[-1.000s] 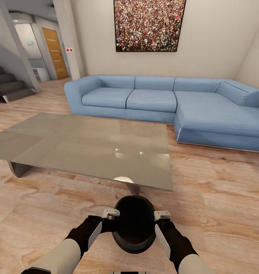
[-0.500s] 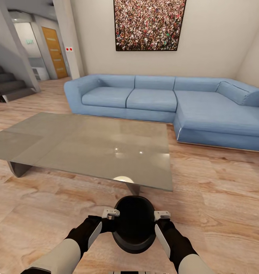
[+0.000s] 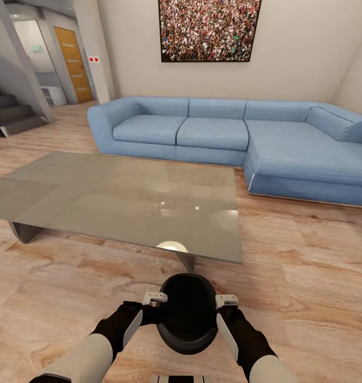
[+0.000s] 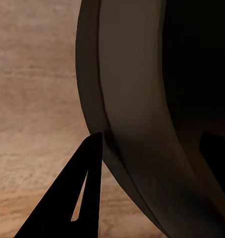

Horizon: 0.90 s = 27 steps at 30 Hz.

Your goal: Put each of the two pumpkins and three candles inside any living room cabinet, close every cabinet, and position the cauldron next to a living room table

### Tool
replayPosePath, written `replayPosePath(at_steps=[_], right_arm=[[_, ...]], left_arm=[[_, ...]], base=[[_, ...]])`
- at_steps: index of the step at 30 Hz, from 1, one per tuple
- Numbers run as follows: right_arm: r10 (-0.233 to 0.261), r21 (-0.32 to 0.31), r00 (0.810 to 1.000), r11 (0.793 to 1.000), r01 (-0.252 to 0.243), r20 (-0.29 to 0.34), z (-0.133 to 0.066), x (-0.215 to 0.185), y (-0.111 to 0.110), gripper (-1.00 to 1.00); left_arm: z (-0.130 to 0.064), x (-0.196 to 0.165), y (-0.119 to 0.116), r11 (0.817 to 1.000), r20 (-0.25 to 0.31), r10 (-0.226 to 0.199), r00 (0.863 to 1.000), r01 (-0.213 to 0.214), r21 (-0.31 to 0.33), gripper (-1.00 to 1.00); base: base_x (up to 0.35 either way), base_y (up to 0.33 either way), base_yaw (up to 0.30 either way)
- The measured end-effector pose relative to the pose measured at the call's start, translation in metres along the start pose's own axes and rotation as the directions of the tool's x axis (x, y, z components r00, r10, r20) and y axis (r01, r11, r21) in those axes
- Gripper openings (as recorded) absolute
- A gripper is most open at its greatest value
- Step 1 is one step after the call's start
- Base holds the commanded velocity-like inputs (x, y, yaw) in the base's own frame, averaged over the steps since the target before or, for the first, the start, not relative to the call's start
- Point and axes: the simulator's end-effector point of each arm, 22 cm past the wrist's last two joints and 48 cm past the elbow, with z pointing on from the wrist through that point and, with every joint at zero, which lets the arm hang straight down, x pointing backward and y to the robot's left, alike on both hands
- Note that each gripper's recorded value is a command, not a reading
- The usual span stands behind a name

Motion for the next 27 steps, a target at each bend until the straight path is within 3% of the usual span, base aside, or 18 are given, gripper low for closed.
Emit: replayPosePath(at_steps=[27], right_arm=[[0.001, 0.0, 1.0, 1.0, -0.001, -0.015, 0.006, 0.0063, 0.0, -1.0]], left_arm=[[0.0059, 0.0064, 0.0012, 1.0, -0.015, -0.003, 1.0, 0.003, 0.001, -1.0]], base=[[0.025, 0.01, 0.0]])
